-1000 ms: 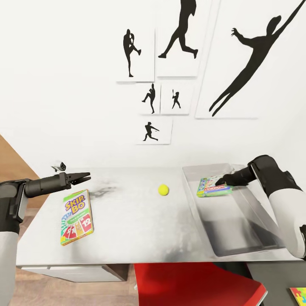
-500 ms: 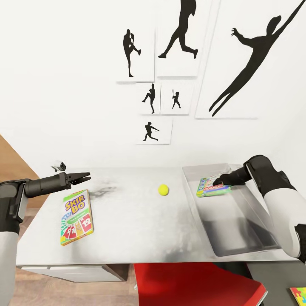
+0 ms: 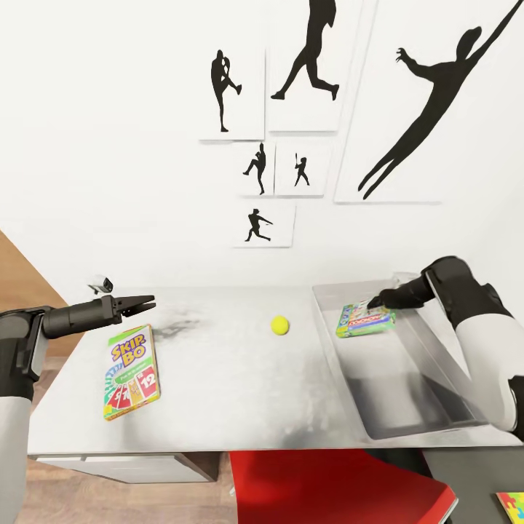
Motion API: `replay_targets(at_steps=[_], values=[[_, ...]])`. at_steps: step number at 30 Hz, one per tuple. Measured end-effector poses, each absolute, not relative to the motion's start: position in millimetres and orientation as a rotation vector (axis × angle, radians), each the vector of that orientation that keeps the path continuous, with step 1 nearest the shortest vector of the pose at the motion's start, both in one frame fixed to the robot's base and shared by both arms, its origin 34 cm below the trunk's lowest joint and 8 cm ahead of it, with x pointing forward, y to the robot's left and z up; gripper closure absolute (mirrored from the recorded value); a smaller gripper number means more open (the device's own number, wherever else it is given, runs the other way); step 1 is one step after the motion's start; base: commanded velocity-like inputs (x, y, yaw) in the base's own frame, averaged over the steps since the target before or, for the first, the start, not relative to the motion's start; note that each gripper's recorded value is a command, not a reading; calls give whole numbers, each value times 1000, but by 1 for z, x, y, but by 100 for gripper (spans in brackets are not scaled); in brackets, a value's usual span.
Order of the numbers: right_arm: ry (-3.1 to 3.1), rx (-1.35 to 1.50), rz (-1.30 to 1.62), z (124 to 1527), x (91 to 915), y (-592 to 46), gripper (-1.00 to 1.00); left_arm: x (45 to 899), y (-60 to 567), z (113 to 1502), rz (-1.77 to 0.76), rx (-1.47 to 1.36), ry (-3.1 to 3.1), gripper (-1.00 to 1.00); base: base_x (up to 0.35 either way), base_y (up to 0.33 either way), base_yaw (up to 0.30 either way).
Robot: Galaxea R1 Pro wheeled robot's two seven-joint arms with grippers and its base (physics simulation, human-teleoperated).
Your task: Put all the toys in the child's room - the three board games (two on the bed and one on the table), the two jigsaw puzzles on the table, and the tennis ball on the table - inside the toy box on the table in the child's room.
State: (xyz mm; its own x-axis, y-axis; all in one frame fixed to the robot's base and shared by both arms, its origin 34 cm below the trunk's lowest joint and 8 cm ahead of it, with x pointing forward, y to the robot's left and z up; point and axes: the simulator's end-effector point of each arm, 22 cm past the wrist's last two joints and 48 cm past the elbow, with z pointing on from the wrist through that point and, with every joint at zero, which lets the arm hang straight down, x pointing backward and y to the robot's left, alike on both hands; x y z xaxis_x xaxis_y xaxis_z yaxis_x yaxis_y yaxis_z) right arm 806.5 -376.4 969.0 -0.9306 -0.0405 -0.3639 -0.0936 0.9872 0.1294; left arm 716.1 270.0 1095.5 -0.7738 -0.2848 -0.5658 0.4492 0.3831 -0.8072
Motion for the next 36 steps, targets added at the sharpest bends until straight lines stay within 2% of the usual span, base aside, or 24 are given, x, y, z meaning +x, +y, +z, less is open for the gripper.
replay_targets(at_steps=[36], values=[[2692, -74, 190, 1009, 831, -389, -100, 716, 269, 1095, -1444, 142, 1994, -100, 0, 0, 0]])
